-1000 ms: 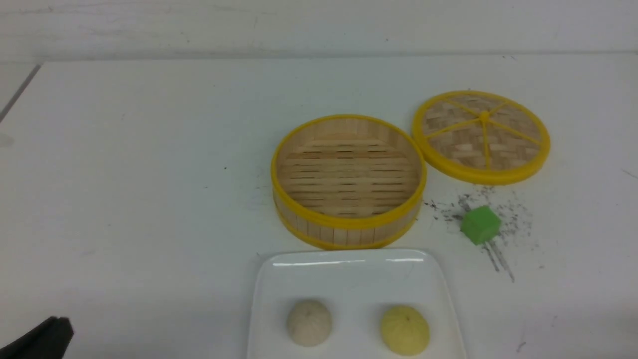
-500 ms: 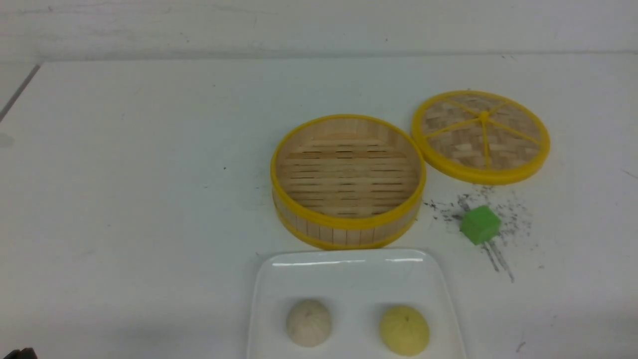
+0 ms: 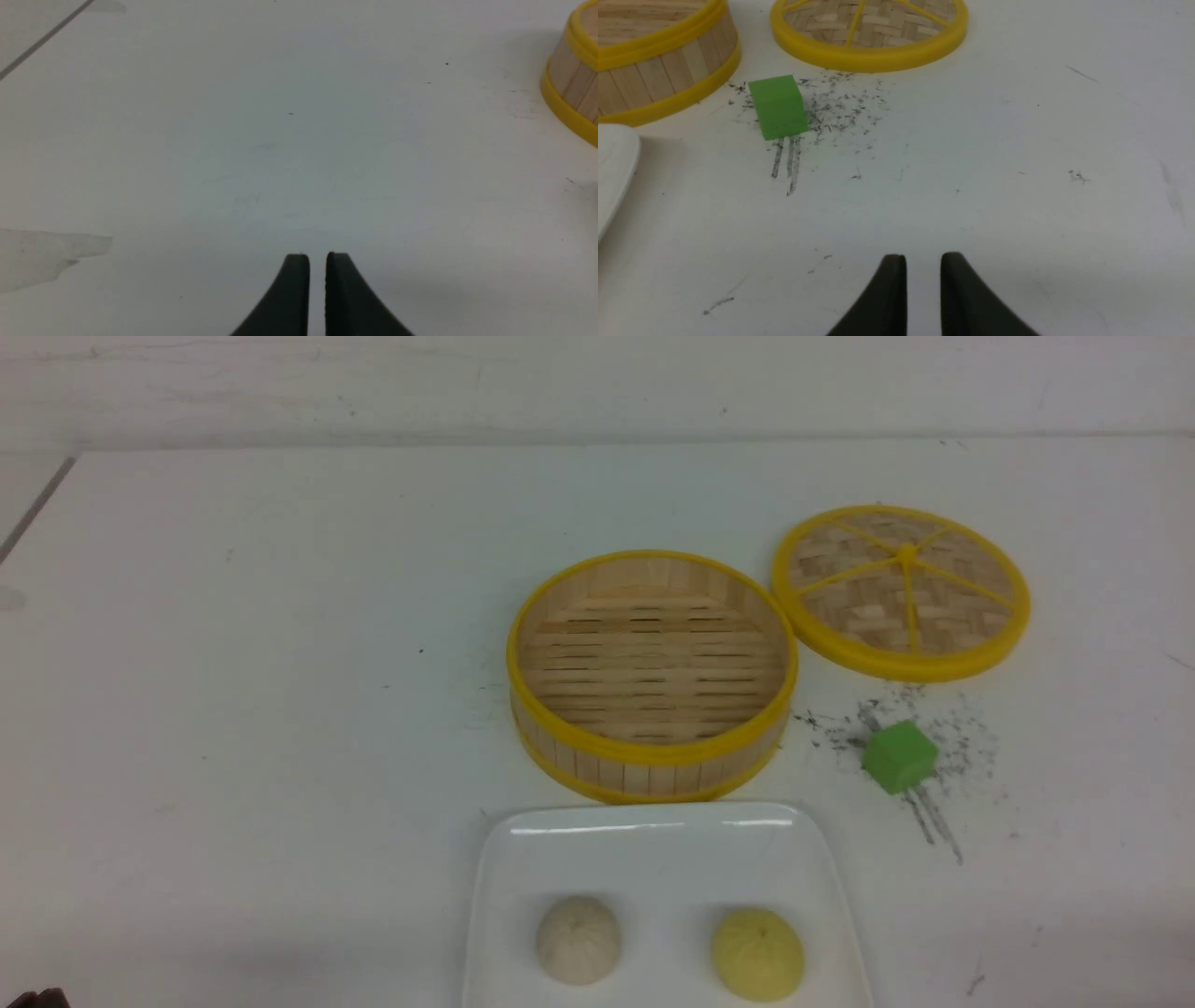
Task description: Put the steamed buns into the plate on the white tablecloth.
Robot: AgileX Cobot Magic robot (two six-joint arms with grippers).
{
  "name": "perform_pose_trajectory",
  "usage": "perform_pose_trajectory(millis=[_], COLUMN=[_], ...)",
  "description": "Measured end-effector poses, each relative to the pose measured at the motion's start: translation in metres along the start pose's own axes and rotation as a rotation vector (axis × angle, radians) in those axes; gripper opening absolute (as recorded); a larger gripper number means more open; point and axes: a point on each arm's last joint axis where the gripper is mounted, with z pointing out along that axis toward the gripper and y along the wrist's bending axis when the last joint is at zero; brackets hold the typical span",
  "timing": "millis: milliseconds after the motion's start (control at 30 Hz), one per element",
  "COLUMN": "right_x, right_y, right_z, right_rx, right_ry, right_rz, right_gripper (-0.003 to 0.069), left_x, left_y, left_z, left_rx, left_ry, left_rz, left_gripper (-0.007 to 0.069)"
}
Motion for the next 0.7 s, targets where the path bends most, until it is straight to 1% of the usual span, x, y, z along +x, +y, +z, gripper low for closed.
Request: perform_pose_trajectory(millis=[700], right_x=[0.0], right_y=[0.0], right_z=[0.0], right_rx=[0.0], right_ry=[0.0], right_rz=[0.0], right_gripper=[0.0163], left_x=[0.0001], left_y=[0.0], left_z=[0.0], left_rx=[0.0], left_ry=[0.001], left_rz=[0.0], left_gripper=[0.0097])
